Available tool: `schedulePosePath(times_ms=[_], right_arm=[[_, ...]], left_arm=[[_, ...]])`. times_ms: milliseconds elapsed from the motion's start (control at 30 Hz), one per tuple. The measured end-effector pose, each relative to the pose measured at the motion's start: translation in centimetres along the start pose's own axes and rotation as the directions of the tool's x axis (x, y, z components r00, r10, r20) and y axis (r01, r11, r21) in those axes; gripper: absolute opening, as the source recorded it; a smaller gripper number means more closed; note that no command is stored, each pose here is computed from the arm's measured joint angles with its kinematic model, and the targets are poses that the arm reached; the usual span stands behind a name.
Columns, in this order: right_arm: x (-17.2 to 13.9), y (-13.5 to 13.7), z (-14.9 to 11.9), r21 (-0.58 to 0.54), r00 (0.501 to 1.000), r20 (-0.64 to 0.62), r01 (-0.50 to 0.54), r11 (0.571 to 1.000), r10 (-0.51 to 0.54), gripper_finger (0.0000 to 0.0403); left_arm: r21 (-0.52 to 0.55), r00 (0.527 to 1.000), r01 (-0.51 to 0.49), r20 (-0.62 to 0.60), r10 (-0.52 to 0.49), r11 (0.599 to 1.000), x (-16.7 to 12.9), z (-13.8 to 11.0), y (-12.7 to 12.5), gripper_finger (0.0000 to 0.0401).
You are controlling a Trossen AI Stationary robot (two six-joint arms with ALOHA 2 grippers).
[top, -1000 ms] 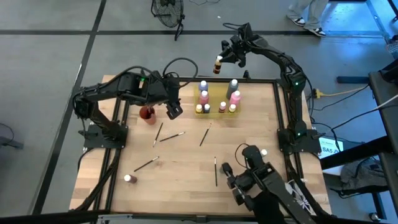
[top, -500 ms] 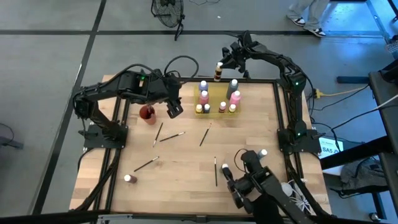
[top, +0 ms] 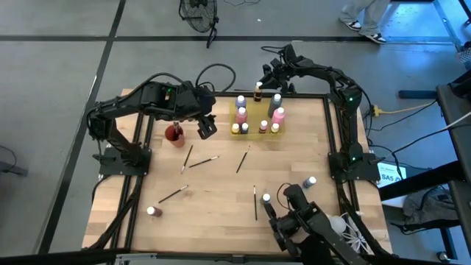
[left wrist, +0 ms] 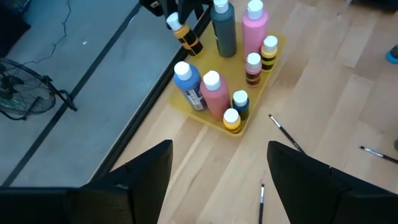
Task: Pick & Place Paint Supplies
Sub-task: Put the small yellow paint bottle into the yellow bin
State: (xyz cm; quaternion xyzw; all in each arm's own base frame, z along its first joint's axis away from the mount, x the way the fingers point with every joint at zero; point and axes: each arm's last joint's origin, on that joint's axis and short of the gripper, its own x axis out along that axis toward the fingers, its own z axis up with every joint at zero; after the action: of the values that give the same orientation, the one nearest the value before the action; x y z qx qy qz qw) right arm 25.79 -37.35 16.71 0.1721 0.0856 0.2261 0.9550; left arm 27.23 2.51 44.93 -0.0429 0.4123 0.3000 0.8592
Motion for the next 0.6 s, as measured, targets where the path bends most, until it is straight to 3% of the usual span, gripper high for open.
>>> schedulePosePath(times_ms=[600], right_arm=[[1.6,0.6,-1.9,0.02,0.979,-0.172,0.116,0.993,-0.111,0.011]], left_arm=[[-0.004,1.0,-0.002,-0.009,0.002,1.0,0.6,0.4,1.0,0.0258]])
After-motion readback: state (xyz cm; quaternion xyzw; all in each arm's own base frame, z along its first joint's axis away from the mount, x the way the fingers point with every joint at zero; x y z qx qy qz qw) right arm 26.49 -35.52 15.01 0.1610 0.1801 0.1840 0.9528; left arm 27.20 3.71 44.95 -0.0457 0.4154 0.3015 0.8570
